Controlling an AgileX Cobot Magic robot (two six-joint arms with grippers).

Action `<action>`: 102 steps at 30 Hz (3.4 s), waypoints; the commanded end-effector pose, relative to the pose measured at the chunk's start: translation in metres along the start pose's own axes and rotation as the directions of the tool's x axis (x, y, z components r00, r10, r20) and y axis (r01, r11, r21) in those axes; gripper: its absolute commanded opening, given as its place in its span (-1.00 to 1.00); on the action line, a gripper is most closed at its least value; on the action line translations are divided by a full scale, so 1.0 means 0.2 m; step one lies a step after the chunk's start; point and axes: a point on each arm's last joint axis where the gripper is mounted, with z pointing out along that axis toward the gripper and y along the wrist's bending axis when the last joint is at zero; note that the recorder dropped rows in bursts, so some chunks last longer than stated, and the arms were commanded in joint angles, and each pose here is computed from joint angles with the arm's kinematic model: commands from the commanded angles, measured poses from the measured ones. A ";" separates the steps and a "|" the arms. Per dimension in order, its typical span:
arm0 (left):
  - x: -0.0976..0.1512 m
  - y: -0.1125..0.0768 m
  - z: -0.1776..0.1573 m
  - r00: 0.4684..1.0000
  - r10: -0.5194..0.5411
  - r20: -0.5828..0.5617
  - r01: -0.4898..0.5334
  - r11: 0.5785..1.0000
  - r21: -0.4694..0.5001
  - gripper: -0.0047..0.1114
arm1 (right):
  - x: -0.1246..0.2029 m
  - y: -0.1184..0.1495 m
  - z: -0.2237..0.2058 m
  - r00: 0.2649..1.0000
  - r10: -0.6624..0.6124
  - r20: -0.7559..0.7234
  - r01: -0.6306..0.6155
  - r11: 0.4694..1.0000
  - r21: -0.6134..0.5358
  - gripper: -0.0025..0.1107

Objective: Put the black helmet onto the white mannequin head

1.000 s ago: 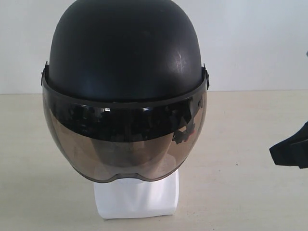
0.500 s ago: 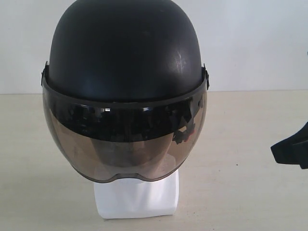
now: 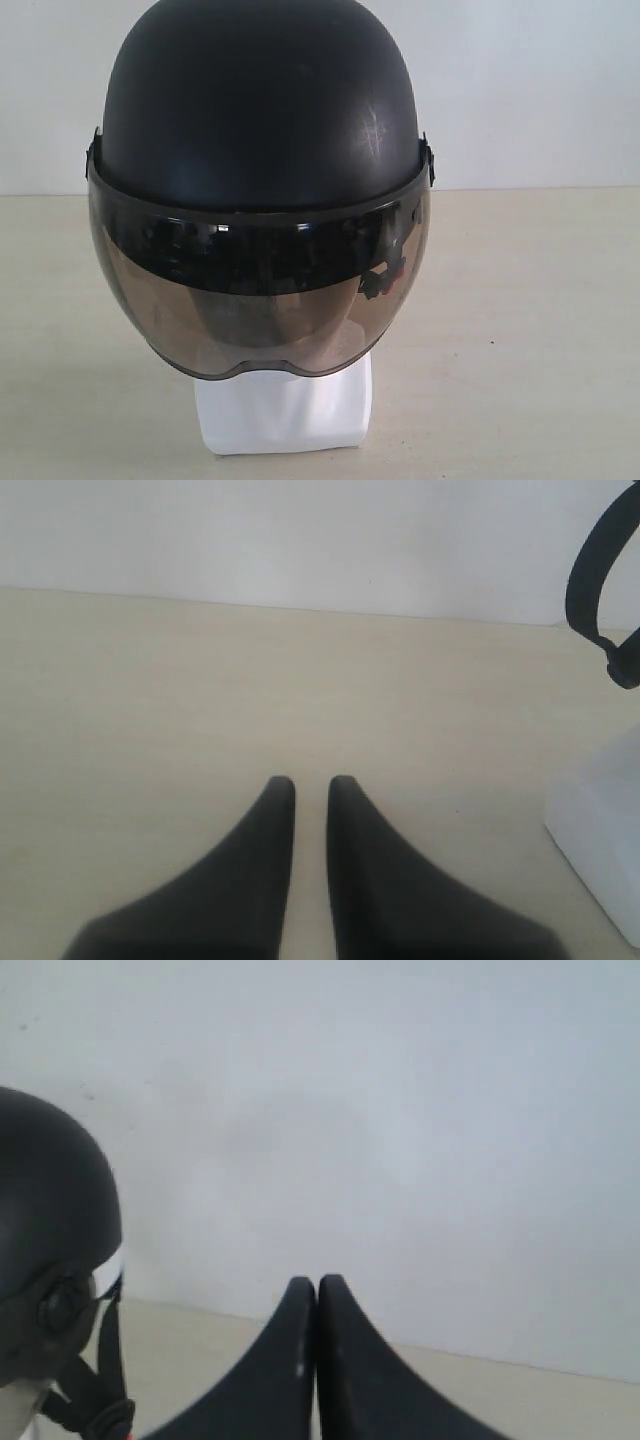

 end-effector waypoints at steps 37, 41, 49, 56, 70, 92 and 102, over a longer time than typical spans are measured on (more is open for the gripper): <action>0.00 0.00 0.00 1.000 -0.012 -0.001 0.012 1.000 -0.002 -0.70 | 0.76 -0.02 -0.17 0.947 0.069 -0.315 -0.014 0.985 0.173 -0.96; 0.00 0.00 0.00 1.000 -0.012 -0.001 0.012 1.000 -0.002 -0.70 | 0.76 -0.02 -0.17 0.946 0.078 -0.314 -0.023 0.984 0.175 -0.96; 0.00 0.00 0.00 1.000 -0.012 -0.001 0.012 1.000 -0.002 -0.70 | 0.76 -0.02 -0.17 0.946 0.078 -0.314 -0.023 0.984 0.175 -0.96; 0.00 0.00 0.00 1.000 -0.012 -0.001 0.012 1.000 -0.002 -0.70 | 0.76 -0.02 -0.17 0.946 0.078 -0.314 -0.023 0.984 0.175 -0.96; 0.00 0.00 0.00 1.000 -0.012 -0.001 0.012 1.000 -0.002 -0.70 | 0.76 -0.02 -0.17 0.946 0.078 -0.314 -0.023 0.984 0.175 -0.96; 0.00 0.00 0.00 1.000 -0.012 -0.001 0.012 1.000 -0.002 -0.70 | 0.76 -0.02 -0.17 0.947 0.078 -0.313 -0.023 0.984 0.175 -0.96; 0.00 0.00 0.00 1.000 -0.012 -0.001 0.012 1.000 -0.002 -0.70 | 0.76 -0.02 -0.17 0.947 0.078 -0.313 -0.023 0.984 0.175 -0.96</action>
